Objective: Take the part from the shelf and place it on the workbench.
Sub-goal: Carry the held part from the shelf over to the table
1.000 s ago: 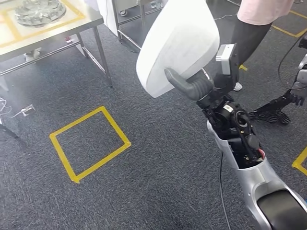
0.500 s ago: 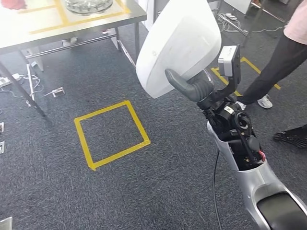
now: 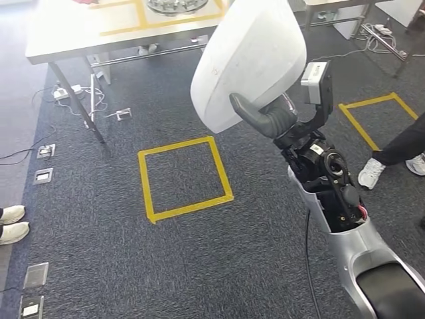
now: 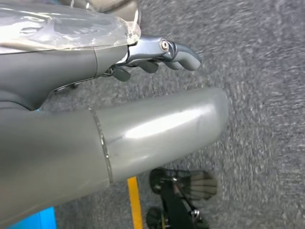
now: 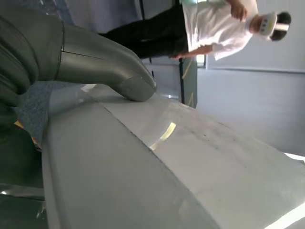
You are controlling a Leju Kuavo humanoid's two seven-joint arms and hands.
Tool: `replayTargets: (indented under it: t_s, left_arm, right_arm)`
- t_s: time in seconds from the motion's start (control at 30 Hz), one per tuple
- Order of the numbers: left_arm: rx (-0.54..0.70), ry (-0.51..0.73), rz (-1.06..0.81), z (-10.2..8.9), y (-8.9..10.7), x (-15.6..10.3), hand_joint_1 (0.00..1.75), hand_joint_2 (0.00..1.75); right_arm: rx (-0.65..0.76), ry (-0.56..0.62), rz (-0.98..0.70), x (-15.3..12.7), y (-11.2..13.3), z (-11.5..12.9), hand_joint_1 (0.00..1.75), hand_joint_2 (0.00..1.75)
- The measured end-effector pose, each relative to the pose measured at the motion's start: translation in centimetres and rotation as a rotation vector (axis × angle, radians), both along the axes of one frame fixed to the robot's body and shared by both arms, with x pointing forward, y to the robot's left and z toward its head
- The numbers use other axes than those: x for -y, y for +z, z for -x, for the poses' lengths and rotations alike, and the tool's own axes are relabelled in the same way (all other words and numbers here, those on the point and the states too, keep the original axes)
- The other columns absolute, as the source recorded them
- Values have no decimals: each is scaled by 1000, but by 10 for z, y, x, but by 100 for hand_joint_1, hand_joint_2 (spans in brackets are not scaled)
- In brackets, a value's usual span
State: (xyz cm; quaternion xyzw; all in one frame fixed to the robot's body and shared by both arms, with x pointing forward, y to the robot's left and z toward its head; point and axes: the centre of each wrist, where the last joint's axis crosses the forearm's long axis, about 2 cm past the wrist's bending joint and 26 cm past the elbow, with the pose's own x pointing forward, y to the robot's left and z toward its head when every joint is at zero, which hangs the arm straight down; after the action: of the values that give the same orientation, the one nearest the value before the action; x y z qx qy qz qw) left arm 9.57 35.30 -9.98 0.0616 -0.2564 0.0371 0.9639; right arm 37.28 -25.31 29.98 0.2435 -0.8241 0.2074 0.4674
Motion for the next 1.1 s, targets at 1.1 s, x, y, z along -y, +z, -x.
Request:
replayTargets:
  t_s: [1.1]
  left_arm:
    - [-4, -3, 16, -3, 0, 4, 0, 0]
  right_arm:
    - [-13, -12, 7, 2, -3, -4, 175, 175]
